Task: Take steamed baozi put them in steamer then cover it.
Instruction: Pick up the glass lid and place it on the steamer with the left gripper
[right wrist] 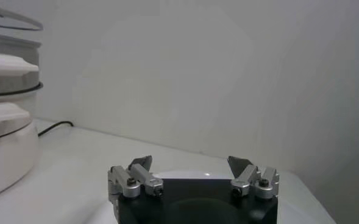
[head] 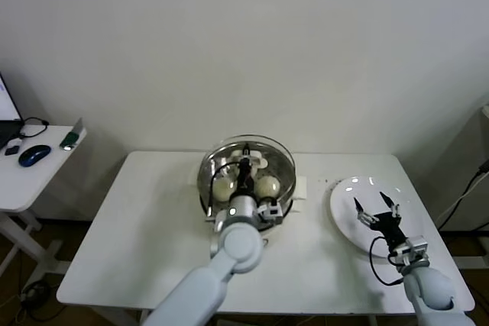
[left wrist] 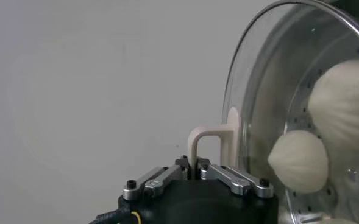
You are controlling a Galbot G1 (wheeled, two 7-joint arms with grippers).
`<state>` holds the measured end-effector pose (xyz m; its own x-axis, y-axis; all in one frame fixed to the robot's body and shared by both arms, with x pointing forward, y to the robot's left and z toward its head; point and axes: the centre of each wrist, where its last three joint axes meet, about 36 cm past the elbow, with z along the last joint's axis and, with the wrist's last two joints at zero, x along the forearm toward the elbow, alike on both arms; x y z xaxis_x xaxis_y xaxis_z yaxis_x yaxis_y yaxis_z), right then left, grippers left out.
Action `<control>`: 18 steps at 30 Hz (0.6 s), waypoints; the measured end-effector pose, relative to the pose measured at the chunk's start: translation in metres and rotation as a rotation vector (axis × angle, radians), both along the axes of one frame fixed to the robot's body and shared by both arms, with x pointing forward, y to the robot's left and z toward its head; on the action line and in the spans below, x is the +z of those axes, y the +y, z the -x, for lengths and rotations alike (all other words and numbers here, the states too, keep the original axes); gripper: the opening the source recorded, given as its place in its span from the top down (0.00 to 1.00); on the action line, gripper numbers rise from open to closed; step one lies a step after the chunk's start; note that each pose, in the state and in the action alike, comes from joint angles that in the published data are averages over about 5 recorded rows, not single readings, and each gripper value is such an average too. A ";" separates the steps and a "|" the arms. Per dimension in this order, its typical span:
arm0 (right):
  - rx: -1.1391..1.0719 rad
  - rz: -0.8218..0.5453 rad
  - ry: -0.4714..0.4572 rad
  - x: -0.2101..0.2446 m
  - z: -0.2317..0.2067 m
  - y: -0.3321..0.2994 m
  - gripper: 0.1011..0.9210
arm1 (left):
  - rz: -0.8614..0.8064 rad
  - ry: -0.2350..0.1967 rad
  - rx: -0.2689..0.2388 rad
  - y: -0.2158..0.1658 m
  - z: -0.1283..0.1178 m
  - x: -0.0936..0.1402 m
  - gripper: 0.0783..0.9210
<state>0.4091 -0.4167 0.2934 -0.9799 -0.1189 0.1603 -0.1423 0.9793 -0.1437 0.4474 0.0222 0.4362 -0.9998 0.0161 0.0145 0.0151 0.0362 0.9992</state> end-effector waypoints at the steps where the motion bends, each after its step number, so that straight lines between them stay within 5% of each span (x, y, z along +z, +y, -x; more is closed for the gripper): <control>1: 0.001 0.001 0.000 0.000 0.000 0.000 0.12 | -0.001 0.002 0.001 0.000 0.000 -0.001 0.92; 18: 0.007 0.006 0.000 -0.001 -0.005 0.000 0.12 | -0.010 0.028 0.003 -0.004 0.004 -0.012 0.92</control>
<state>0.4138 -0.4166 0.2920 -0.9790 -0.1252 0.1608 -0.1496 0.9773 -0.1498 0.4434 0.0179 0.4244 -0.9990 0.0132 0.0423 0.0426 0.0265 0.9987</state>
